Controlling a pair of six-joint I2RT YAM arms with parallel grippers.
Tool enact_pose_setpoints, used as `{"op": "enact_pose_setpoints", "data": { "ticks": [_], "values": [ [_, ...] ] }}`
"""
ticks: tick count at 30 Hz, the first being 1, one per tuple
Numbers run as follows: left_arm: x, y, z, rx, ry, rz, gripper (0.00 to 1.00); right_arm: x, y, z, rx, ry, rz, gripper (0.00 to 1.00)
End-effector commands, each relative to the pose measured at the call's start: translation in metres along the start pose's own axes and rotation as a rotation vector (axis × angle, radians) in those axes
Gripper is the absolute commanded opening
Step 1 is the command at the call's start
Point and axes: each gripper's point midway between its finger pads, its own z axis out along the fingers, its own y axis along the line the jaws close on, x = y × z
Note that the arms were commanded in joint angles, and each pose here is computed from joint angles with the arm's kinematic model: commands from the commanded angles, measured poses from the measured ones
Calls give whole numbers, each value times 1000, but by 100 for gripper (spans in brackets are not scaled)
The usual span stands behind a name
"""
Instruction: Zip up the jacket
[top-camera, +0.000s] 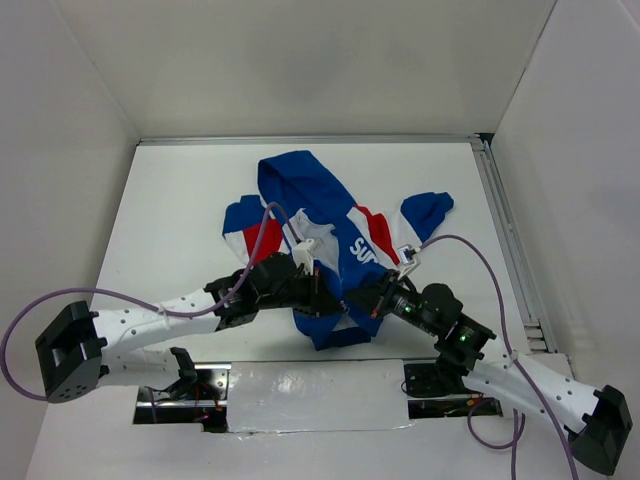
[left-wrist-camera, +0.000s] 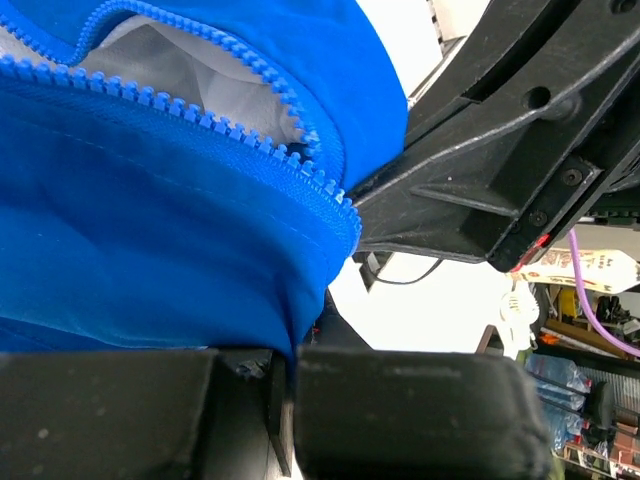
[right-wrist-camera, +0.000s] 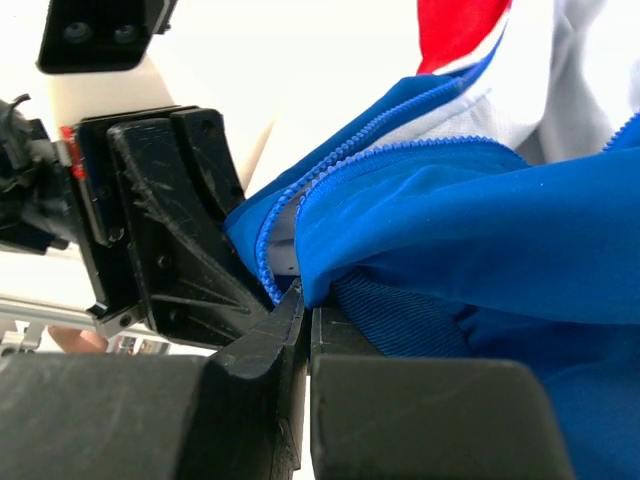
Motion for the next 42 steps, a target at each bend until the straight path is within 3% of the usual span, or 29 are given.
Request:
{"op": "enact_pose_setpoints", "data": {
  "ticks": [1,17,24,29,33,36,39,42],
  "values": [
    [50,-2,-2,24,196,20,0,-74,49,-3,-112,-261,-1,0],
    [114,32,-14,-68,400,-74,0,-110,24,-18,-21,-351,39,0],
    [113,27,-15,-45,393,-42,0,-114,11,-22,17,-358,46,0],
    [96,19,-8,-36,332,0,0,-101,-1,-13,77,-263,25,0],
    [69,16,2,-108,245,0,0,-82,-16,-6,133,-158,32,12],
    [46,14,4,-112,210,-60,0,-75,-22,-5,171,-113,28,36],
    [33,18,4,-105,212,-133,0,-71,-24,-7,189,-84,16,52],
    [20,20,1,-92,213,-199,0,-66,-26,-12,221,-49,-10,59]
  ]
}}
